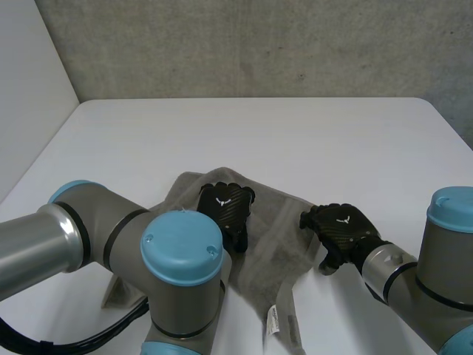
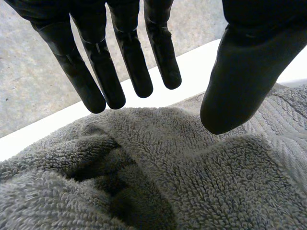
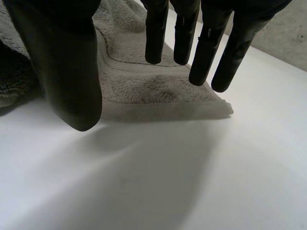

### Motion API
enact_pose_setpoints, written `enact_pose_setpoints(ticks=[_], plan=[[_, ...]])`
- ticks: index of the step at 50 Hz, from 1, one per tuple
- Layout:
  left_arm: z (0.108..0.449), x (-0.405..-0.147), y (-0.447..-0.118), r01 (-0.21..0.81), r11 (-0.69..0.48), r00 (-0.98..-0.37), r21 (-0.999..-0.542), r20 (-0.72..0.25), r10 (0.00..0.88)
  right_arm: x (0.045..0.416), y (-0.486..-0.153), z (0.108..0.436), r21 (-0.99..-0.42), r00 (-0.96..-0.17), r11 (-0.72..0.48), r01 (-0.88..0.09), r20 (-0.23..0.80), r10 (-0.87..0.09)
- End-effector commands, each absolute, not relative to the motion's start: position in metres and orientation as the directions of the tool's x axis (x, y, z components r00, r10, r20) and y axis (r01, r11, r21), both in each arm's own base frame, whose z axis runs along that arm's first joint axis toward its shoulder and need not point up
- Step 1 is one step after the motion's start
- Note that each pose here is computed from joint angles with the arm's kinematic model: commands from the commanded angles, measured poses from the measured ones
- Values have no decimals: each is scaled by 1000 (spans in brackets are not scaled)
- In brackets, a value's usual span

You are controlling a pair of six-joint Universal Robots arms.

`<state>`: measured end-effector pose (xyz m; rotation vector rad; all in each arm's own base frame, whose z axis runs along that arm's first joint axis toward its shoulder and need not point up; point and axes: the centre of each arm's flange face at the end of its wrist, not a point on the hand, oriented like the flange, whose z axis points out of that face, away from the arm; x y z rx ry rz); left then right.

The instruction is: Fold the towel.

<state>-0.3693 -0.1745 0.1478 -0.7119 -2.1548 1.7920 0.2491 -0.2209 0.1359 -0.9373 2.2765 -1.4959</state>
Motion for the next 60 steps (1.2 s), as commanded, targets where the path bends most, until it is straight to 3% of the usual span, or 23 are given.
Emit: enact_pose_setpoints(ticks=[1,23,29,40,45,47,50,52,60], plan=[[152,-357,-173,128,-7,-904,-992,-120,411,253,-242,145,-913,-714,157,-377,178,-677],[178,-355,-176,82,-48,-912,-996,-94,400,252,-245,171,-929,-734,92,-358,219,-642],[197,-346,-187,60,-74,-913,-995,-85,399,252,-245,184,-938,-735,54,-343,232,-638],[207,-312,-204,116,-22,-885,-993,-113,451,254,-236,191,-934,-710,69,-351,218,-670],[206,-289,-205,168,30,-888,-985,-138,439,257,-221,196,-913,-619,21,-408,260,-741],[202,-271,-206,234,62,-878,-970,-183,441,261,-207,197,-887,-516,-62,-458,322,-794],[198,-262,-206,269,78,-870,-960,-207,447,262,-200,196,-872,-464,-100,-479,348,-815],[190,-246,-205,334,105,-850,-937,-252,463,263,-188,196,-849,-378,-167,-502,389,-840],[172,-213,-194,436,155,-827,-886,-327,458,275,-158,192,-848,-236,-230,-477,376,-896]])
